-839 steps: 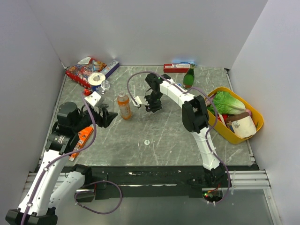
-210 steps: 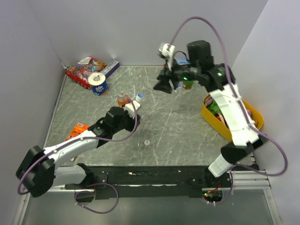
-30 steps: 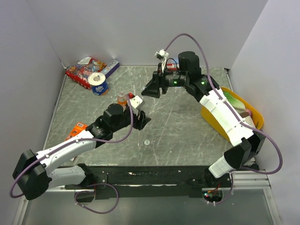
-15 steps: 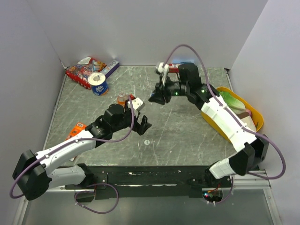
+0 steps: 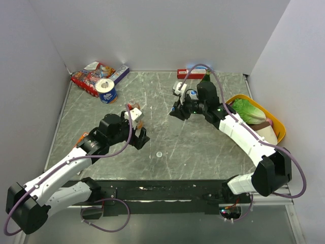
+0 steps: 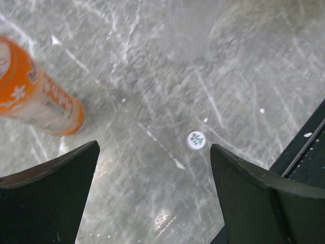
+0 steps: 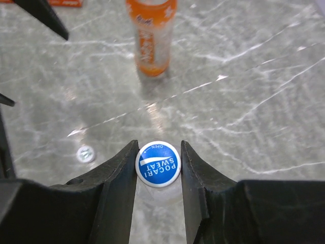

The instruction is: Screw on the bottle caps

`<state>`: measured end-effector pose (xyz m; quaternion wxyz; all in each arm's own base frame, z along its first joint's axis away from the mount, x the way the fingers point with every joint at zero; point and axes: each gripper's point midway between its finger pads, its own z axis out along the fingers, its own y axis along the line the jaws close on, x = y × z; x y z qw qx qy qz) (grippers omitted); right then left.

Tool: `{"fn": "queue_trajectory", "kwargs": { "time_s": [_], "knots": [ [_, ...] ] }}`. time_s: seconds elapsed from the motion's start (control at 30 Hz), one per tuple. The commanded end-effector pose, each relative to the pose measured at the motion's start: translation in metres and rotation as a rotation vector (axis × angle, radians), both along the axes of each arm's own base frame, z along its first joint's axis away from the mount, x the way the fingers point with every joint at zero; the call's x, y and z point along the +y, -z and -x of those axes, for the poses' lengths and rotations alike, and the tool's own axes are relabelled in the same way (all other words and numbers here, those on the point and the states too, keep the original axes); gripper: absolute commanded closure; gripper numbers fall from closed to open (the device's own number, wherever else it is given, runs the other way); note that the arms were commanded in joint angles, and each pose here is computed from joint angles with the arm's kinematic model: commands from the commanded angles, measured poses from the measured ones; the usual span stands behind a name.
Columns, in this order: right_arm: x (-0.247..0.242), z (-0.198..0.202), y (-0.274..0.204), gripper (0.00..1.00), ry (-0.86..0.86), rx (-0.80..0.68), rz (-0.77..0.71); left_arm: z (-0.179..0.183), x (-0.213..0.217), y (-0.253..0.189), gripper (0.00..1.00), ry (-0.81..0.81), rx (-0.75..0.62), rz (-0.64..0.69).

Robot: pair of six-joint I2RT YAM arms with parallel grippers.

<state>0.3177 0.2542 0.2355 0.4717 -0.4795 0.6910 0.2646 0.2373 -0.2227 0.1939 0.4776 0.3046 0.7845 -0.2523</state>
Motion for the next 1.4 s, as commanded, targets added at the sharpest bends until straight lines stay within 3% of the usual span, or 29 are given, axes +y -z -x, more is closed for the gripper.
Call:
{"fn": "queue_trajectory", "kwargs": {
  "time_s": [0.0,0.4,0.73,0.9,1.17,1.3,1.37],
  "knots": [
    [0.002,-0.031,-0.025,0.85,0.021,-0.156,-0.084,-0.008,0.009,-0.007,0.04,-0.02,0.001,-0.009],
    [0.004,-0.055,0.004,0.75,0.063,-0.084,-0.085,-0.031,0.028,-0.016,0.04,-0.087,-0.005,-0.022],
    [0.0,-0.06,0.015,0.43,0.096,-0.053,-0.054,-0.041,0.036,-0.021,0.04,-0.114,-0.015,-0.004],
    [0.0,-0.062,0.011,0.38,0.1,-0.051,-0.049,-0.039,0.036,-0.022,0.04,-0.105,-0.015,0.003],
    [0.013,-0.072,-0.055,0.29,0.066,-0.132,-0.125,-0.05,0.05,-0.053,0.04,-0.171,-0.087,0.028],
    [0.038,-0.075,-0.097,0.21,0.04,-0.14,-0.195,-0.066,0.074,-0.101,0.04,-0.287,-0.156,0.103],
    [0.061,-0.068,-0.092,0.2,-0.002,-0.115,-0.195,-0.076,0.097,-0.115,0.04,-0.374,-0.175,0.119]
  ]
}}
